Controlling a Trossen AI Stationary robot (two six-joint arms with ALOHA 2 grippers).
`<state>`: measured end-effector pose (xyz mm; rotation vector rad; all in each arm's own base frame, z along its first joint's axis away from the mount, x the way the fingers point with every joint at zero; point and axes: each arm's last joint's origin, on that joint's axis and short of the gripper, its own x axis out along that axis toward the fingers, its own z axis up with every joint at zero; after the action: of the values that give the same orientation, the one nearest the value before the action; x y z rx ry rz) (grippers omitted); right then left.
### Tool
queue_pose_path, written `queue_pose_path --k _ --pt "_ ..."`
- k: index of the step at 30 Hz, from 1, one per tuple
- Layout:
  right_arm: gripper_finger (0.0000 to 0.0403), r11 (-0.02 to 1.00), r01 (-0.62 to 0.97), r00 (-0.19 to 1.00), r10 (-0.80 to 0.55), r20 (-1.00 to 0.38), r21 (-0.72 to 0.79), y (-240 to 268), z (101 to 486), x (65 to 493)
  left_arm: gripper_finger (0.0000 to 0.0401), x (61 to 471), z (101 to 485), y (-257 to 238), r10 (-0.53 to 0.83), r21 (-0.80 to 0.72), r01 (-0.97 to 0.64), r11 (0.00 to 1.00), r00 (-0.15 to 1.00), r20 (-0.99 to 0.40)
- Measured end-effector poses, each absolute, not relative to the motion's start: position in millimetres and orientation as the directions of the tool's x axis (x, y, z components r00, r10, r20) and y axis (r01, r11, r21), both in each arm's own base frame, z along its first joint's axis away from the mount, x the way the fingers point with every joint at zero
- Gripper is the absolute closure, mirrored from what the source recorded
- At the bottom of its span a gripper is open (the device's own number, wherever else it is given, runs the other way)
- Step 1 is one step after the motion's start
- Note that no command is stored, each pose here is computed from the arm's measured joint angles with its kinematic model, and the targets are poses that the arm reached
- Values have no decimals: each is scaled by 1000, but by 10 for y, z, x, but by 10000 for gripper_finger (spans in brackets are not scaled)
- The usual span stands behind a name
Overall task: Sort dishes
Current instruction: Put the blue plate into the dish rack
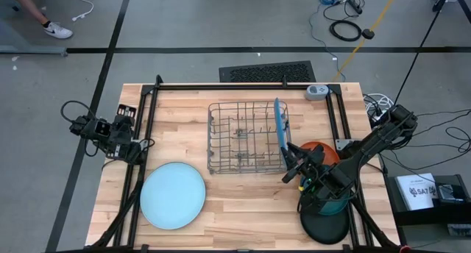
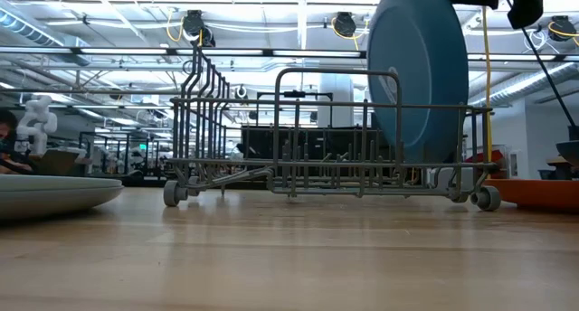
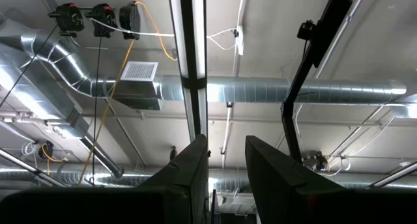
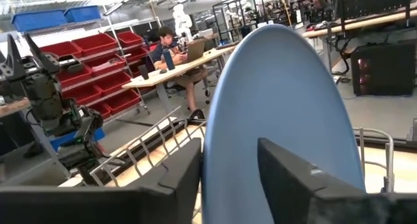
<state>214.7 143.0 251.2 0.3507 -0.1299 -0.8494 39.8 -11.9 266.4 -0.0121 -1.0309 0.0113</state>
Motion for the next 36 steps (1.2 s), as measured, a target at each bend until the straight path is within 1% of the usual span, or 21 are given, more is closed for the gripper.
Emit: queue_pose_path --k 4,9,11,15,19,23,25,30,33,36 --pt "245 611 714 657 -753 -27 342 1416 2546 2129 296 398 2664 -119 15 -15 -4 1000 514 858" --pt "263 612 715 658 -753 -27 338 1406 2569 2118 296 409 2658 -125 8 -20 18 1000 524 852" --pt "272 613 716 657 -753 -26 333 1406 2569 2118 296 425 2649 -135 -7 -26 54 998 540 842" --pt "291 614 716 657 -753 -26 333 1405 2572 2116 296 442 2695 -144 -28 -16 71 997 579 815" --pt "310 616 719 657 -753 -26 323 1404 2571 2115 296 490 2780 -168 -70 -4 109 994 662 746" --pt "325 618 723 656 -755 -23 310 1398 2568 2108 296 633 2892 -235 -116 20 131 991 778 618" --pt "330 619 725 655 -755 -23 302 1395 2565 2105 296 762 2954 -287 -102 26 104 994 838 535" --pt "339 623 729 655 -755 -23 284 1393 2564 2103 296 1236 3158 -465 9 73 -32 997 955 296" --pt "339 625 730 655 -755 -23 276 1392 2564 2103 296 1608 3299 -567 105 112 -124 986 981 166" --pt "339 626 732 655 -756 -23 269 1391 2564 2103 297 2025 3372 -624 141 132 -146 980 989 47"
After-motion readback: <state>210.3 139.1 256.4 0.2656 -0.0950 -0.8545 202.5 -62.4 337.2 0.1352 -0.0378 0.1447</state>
